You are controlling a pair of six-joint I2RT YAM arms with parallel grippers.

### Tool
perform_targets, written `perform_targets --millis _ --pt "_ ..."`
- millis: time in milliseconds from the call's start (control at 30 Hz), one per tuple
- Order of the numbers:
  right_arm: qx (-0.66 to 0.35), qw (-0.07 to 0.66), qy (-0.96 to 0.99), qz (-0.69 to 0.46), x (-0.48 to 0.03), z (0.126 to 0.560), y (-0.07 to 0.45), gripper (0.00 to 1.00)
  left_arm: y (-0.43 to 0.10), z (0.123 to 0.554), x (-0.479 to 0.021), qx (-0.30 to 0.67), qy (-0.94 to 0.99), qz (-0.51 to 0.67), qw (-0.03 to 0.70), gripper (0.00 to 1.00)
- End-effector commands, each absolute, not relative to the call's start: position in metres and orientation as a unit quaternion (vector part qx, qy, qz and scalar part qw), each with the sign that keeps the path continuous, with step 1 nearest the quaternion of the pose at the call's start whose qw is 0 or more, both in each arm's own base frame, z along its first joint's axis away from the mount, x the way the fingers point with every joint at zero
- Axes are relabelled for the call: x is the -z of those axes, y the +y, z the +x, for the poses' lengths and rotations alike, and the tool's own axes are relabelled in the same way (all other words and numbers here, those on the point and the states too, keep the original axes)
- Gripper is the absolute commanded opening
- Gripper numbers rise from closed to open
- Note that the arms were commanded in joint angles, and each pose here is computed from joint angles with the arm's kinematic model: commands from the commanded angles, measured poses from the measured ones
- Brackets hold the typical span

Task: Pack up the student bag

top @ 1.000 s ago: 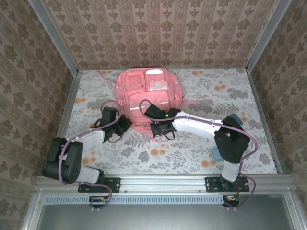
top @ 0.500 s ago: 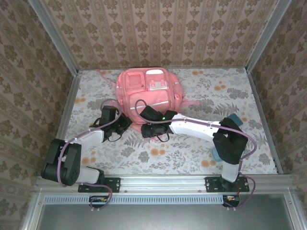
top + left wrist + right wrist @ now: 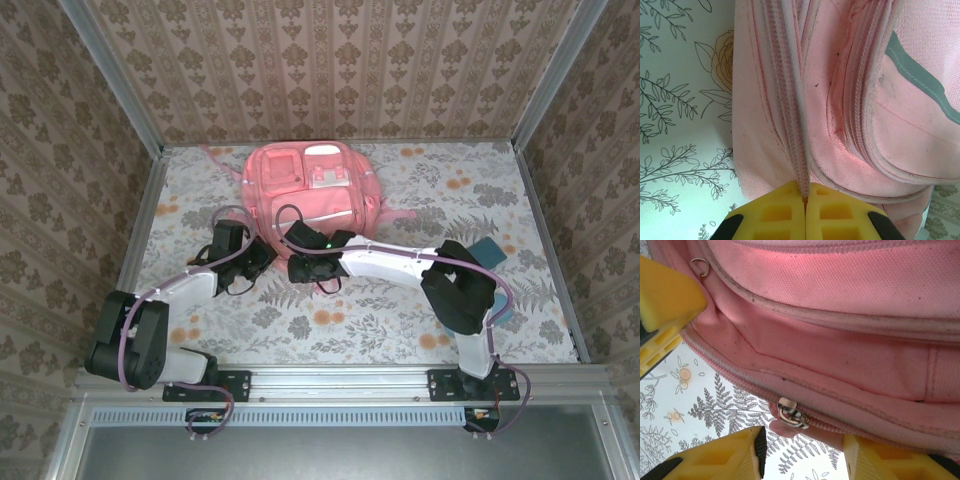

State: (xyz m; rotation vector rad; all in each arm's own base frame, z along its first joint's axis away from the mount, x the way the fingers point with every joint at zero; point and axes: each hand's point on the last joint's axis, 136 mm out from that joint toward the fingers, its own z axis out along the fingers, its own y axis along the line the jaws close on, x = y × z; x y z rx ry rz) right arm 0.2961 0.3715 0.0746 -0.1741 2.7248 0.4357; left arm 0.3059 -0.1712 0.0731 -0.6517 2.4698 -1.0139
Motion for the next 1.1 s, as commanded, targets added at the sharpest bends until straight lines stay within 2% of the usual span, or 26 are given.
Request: perform_targets --millis 0,67,333,400,533,633,833,1067 --pt "-0.162 0.224 0.960 -0.042 -0.082 0.317 0.380 0.45 -0.186 0.315 -0.102 0.394 0.870 -0.194 0.223 0.05" --pt "-0.153 0.231 0.960 -0.043 -0.083 0.321 0.379 0.43 -0.186 0.315 -0.102 0.393 0.871 -0.195 0.222 0.05" --pt "-0.091 0.252 0.962 -0.057 -0.081 0.327 0.358 0.17 -0.183 0.315 -0.098 0.384 0.874 -0.200 0.222 0.05" --pt "-0.091 0.253 0.961 -0.063 -0.081 0.326 0.358 0.16 -0.183 0.315 -0.097 0.383 0.874 -0.201 0.221 0.05" --pt "-0.116 0.241 0.959 -0.091 -0.079 0.323 0.371 0.24 -0.183 0.316 -0.098 0.384 0.874 -0.201 0.221 0.05" --pt "-0.121 0.234 0.960 -0.097 -0.076 0.322 0.375 0.24 -0.183 0.316 -0.098 0.382 0.874 -0.201 0.222 0.05" --pt "-0.059 0.238 0.966 -0.084 -0.081 0.319 0.344 0.01 -0.171 0.314 -0.088 0.350 0.884 -0.217 0.222 0.04" --pt "0.040 0.263 0.961 -0.069 -0.099 0.312 0.270 0.00 -0.133 0.313 -0.067 0.294 0.894 -0.251 0.226 0.00"
